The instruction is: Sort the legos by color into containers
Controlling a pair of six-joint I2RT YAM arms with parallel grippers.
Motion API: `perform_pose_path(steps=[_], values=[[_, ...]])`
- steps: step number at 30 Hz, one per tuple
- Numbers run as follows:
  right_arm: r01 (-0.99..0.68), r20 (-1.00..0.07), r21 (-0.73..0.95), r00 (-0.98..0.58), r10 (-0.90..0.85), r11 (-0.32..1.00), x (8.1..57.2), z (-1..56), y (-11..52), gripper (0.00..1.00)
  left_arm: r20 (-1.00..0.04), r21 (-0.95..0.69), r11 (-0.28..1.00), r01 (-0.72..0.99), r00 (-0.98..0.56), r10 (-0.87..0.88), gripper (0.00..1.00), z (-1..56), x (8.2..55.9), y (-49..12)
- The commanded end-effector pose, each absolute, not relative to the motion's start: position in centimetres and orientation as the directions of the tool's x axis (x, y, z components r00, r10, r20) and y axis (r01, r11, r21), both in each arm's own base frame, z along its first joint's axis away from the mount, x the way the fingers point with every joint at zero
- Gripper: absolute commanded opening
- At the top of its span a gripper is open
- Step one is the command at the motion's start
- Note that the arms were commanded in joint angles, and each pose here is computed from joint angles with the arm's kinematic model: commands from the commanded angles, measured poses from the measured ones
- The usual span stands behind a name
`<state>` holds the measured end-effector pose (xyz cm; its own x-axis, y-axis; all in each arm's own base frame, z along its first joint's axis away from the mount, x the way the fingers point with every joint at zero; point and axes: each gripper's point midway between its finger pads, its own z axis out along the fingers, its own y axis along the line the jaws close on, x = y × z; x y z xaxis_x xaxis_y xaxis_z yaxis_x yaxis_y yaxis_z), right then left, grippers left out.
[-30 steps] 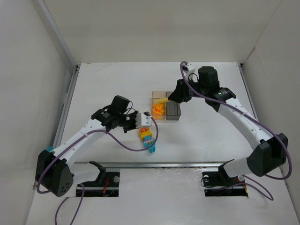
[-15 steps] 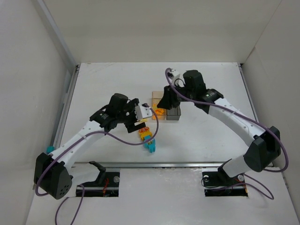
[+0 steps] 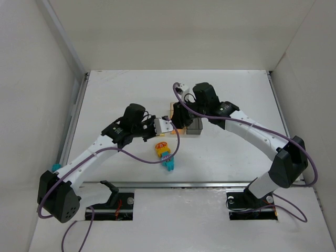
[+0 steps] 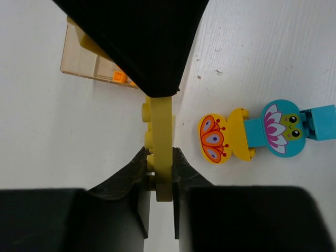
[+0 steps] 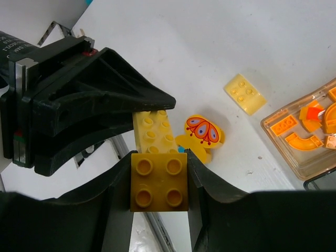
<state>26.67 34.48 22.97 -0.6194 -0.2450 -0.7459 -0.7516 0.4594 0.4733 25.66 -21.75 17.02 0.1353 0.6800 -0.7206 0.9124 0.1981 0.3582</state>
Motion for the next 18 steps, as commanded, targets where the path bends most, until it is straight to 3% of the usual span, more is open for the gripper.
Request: perform_pose_path(steps=[1, 6, 10, 18], values=[[-0.793, -0.804, 0.46, -0.563, -0.192, 0.4, 27.3, 26.3, 36.1, 0.0, -0.779, 0.377, 0.2, 0.904, 0.192, 0.597, 0.0, 20.6, 25.7, -23.5], [-0.768, -0.795, 0.472, -0.583, -0.169, 0.433, 28.0, 26.2, 35.7, 0.0, -0.734, 0.407, 0.147, 0.902, 0.227, 0.64, 0.0, 19.0, 24.9, -22.6], [-0.66, -0.758, 0.524, -0.649, -0.057, 0.538, 31.4, 26.1, 33.6, 0.0, -0.621, 0.45, 0.089, 0.889, 0.239, 0.746, 0.0, 15.1, 24.3, -20.7], [-0.584, -0.728, 0.529, -0.685, -0.024, 0.616, 34.1, 24.5, 32.6, 0.0, -0.644, 0.389, 0.234, 0.891, 0.082, 0.761, 0.0, 14.3, 24.6, -19.7]])
